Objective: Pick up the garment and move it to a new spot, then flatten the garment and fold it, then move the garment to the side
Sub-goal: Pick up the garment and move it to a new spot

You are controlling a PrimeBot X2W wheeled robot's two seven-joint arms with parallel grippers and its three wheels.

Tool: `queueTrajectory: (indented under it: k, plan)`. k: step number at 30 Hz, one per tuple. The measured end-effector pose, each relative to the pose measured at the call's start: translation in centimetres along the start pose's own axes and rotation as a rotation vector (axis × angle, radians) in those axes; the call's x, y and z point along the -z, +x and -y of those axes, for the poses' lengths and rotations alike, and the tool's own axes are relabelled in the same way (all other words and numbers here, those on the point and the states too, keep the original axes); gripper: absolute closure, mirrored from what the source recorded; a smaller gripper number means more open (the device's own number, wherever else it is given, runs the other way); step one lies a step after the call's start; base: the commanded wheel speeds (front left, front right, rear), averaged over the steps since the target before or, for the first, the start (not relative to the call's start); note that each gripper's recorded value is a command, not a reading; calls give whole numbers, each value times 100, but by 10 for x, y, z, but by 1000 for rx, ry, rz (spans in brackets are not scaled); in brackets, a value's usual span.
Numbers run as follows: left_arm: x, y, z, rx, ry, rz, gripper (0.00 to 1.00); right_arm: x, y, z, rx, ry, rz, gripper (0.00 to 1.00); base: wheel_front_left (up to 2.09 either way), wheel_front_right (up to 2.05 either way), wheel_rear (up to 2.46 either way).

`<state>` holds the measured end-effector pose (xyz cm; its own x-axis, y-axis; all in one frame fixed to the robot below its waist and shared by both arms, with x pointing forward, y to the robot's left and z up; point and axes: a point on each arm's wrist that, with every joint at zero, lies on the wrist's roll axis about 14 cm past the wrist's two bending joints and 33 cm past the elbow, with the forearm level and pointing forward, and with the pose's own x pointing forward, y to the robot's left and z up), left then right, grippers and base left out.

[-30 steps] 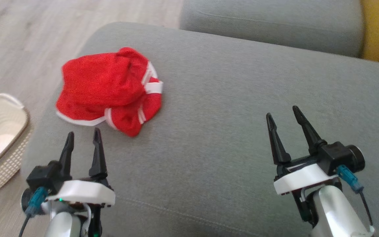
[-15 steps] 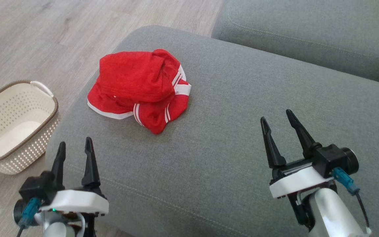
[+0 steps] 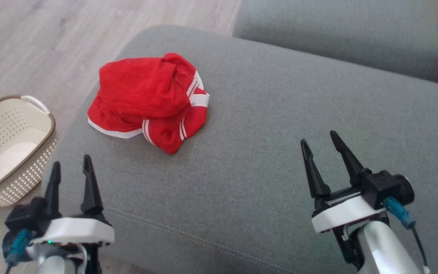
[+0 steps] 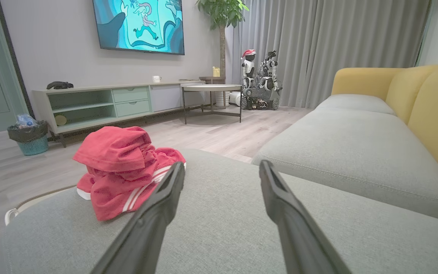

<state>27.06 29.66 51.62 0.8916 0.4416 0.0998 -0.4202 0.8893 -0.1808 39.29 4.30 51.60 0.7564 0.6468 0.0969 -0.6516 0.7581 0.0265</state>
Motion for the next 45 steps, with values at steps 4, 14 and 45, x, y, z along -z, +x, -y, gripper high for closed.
queueTrajectory:
  k: [4,14,45]
  plan:
    - [3,11,2,5,10,-11,0,7,-2,19,50,-7,-13,0,0,0,0]
    - [18,85,36,137,31,-44,0,15,2,94,227,-49,5,0,0,0,0]
    - [90,201,76,226,78,-280,100,27,-14,150,364,-70,-17,0,0,0,0]
